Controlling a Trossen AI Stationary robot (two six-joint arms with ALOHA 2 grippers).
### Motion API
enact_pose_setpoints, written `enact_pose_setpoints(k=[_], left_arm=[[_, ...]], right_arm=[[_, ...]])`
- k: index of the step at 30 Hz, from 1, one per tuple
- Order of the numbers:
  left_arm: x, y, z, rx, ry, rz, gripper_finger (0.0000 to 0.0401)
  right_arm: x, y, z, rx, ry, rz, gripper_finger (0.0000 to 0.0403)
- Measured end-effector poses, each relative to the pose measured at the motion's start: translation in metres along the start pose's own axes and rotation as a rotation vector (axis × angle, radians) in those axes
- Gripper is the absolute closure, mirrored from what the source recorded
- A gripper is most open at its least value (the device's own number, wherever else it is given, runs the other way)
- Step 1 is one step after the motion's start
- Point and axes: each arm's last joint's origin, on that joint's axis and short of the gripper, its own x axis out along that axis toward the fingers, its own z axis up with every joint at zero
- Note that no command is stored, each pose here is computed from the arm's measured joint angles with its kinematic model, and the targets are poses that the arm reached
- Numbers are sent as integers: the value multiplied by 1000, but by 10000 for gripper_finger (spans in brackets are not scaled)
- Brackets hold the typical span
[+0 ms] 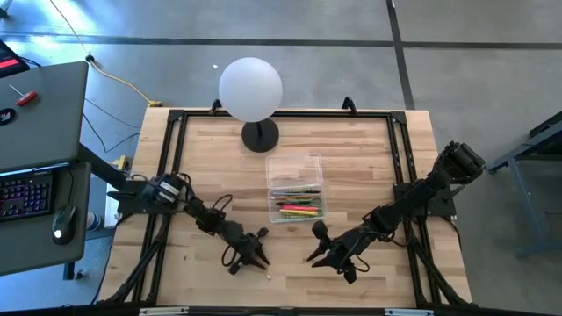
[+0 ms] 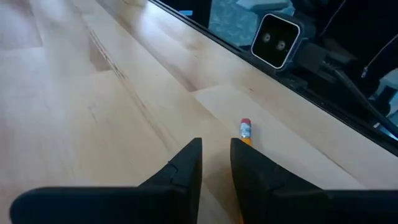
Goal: Pick & place school supplies into a supply box
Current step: Put the orange pencil into the transparent supply box
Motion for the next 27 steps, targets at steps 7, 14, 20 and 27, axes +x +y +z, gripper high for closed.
enact_pose_setpoints(k=[7, 14, 20, 27], left_arm=[[-1, -3, 6, 105, -21, -75, 286], [-3, -5, 14, 191, -45, -121, 286], [-5, -10, 19, 251, -56, -229, 286], [-10, -12, 42, 363, -178, -220, 286]], right_arm=[[0, 0, 0, 0, 0, 1, 329], [0, 0, 0, 0, 1, 0, 329], [0, 0, 0, 0, 1, 0, 329], [0, 0, 0, 0, 1, 0, 329]])
